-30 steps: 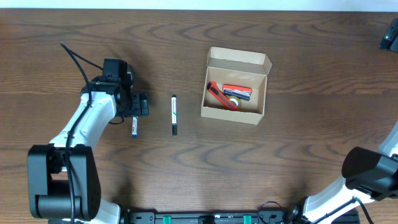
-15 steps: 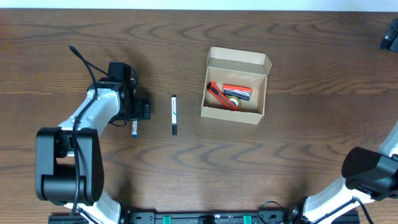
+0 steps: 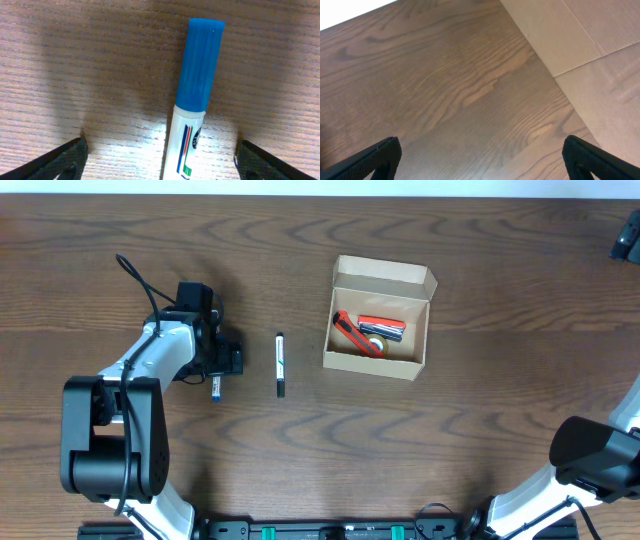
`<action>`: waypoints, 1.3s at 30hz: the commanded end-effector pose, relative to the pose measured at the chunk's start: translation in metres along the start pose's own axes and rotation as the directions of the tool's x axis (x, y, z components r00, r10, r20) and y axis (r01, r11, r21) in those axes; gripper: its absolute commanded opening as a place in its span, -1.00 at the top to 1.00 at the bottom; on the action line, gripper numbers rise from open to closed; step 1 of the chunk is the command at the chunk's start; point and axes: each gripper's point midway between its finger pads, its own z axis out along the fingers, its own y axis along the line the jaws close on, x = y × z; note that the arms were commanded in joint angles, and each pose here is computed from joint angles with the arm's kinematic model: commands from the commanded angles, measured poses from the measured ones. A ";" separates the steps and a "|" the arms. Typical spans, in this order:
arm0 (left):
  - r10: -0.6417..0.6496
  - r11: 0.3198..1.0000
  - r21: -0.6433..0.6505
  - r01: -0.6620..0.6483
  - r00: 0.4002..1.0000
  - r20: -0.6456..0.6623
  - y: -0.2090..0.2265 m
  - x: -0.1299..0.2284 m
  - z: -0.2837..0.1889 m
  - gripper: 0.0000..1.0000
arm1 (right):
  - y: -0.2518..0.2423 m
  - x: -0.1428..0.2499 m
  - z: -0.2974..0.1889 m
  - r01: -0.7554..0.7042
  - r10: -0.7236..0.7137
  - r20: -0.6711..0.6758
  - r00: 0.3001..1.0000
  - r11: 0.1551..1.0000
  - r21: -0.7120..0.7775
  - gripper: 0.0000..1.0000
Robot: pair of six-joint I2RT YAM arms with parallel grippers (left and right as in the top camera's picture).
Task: Pack container
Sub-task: 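Move the left gripper over the blue-capped marker and grasp it, then lift the blue-capped marker and carry it over the box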
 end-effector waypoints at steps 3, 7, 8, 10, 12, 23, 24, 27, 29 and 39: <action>-0.009 1.000 0.016 0.009 1.000 -0.016 -0.002 0.003 0.004 0.04 | -0.002 0.000 0.002 -0.019 0.019 -0.004 1.000 1.000 0.003 -0.98; -0.010 1.000 0.016 0.010 1.000 -0.018 -0.002 0.003 0.004 0.78 | -0.002 0.000 0.002 -0.019 0.019 -0.004 1.000 1.000 0.003 -0.98; -0.010 1.000 0.016 0.010 1.000 -0.017 -0.002 0.003 0.004 0.88 | -0.002 0.000 0.002 -0.019 0.019 -0.004 1.000 1.000 0.003 -0.98; -0.009 1.000 0.016 0.010 1.000 -0.016 -0.002 0.003 0.004 0.88 | -0.002 0.000 0.002 -0.019 0.019 -0.004 1.000 1.000 0.003 -0.98; -0.009 1.000 0.017 0.010 1.000 -0.014 -0.002 0.002 0.004 0.88 | -0.002 0.000 0.002 -0.019 0.019 -0.004 1.000 1.000 0.003 -0.98; 0.037 0.875 0.480 -0.058 0.998 0.053 -0.099 -0.049 -0.080 0.88 | -0.002 0.000 0.002 -0.019 0.019 -0.004 1.000 1.000 0.003 -0.98; 0.051 0.844 0.528 -0.092 0.995 0.091 -0.113 -0.061 -0.100 0.88 | -0.002 0.000 0.002 -0.019 0.019 -0.004 1.000 1.000 0.003 -0.99; 0.095 0.795 0.565 -0.222 0.965 0.245 -0.150 -0.095 -0.167 0.88 | -0.002 0.000 0.002 -0.019 0.019 -0.004 1.000 1.000 0.003 -0.99; 0.158 0.773 0.530 -0.347 0.916 0.369 -0.170 -0.109 -0.209 0.88 | -0.002 0.000 0.002 -0.019 0.019 -0.004 1.000 1.000 0.003 -0.99; 0.548 0.604 0.182 -0.776 0.570 0.613 -0.229 -0.096 -0.298 0.88 | -0.002 0.000 0.002 -0.019 0.019 -0.004 1.000 1.000 0.003 -0.98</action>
